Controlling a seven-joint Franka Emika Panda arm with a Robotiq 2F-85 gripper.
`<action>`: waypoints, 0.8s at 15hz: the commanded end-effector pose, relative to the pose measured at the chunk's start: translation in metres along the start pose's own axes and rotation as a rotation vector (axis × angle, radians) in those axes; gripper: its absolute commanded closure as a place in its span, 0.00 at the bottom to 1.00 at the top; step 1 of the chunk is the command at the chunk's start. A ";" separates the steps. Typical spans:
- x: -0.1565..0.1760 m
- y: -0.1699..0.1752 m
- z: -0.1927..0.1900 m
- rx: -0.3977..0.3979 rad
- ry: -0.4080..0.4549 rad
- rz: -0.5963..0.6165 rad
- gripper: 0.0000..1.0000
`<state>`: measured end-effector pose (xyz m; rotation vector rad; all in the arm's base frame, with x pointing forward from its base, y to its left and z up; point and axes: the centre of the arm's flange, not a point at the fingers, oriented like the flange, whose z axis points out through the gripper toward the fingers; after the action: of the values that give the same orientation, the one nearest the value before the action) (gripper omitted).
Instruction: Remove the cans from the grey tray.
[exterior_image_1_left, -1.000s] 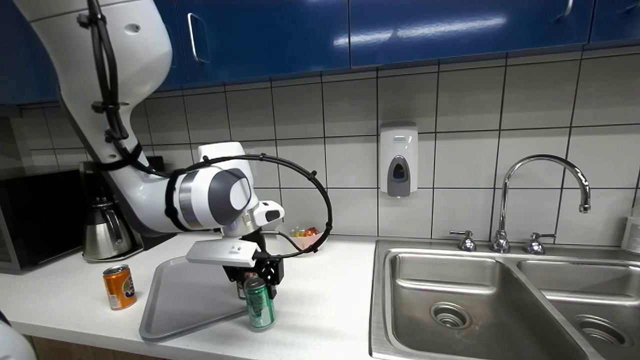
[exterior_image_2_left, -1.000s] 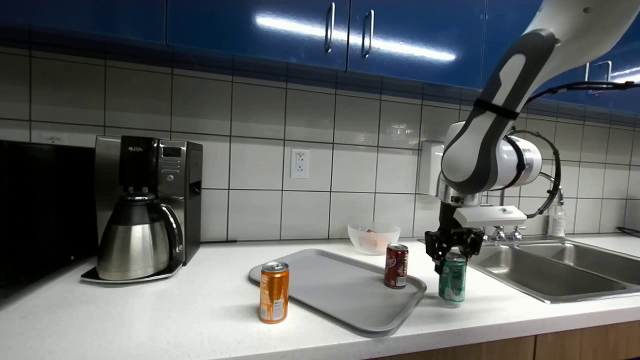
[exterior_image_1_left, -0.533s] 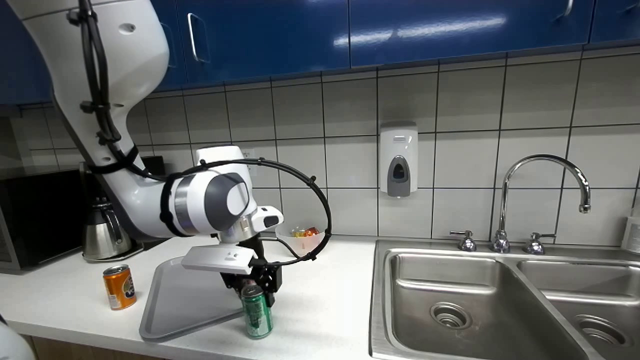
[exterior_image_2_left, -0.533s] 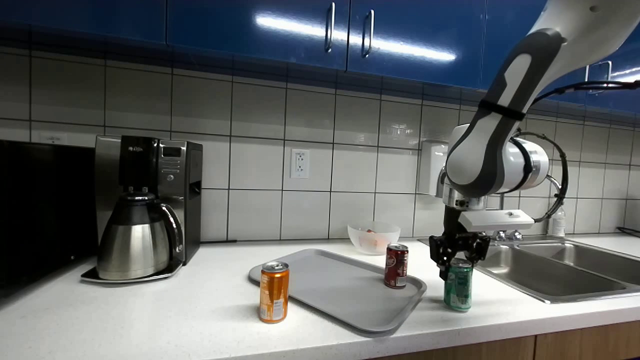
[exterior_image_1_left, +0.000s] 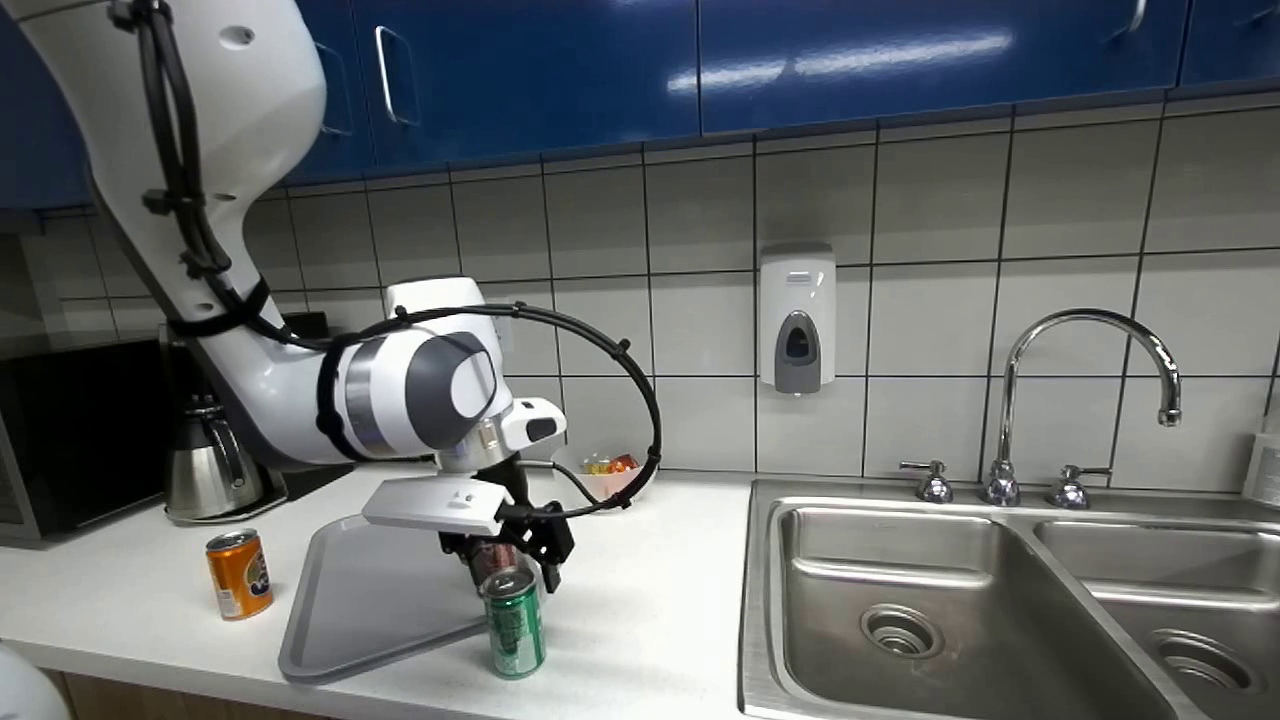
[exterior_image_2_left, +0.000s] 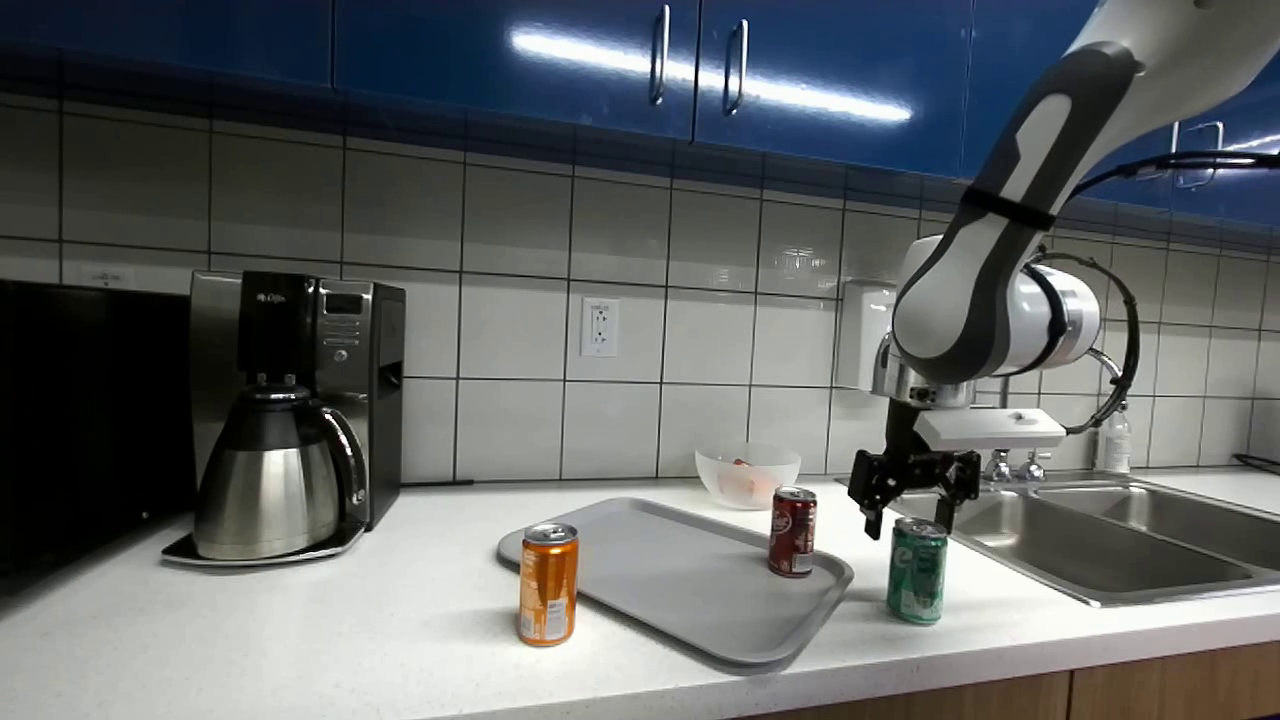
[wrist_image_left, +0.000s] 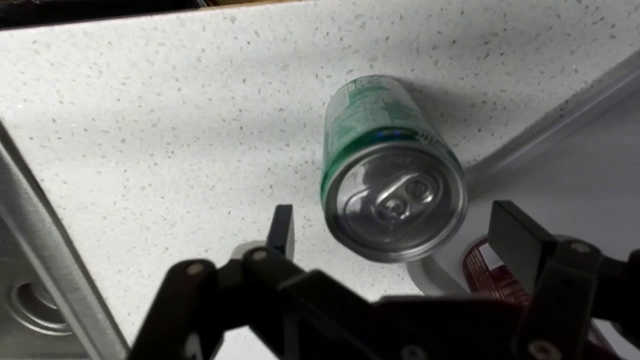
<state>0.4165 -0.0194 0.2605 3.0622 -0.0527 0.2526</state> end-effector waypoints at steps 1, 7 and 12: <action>-0.001 -0.008 -0.029 -0.005 0.069 0.023 0.00; 0.009 -0.029 -0.051 0.001 0.125 0.003 0.00; 0.023 -0.049 -0.049 0.006 0.129 -0.028 0.00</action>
<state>0.4250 0.0200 0.3059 3.0480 0.0097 0.4313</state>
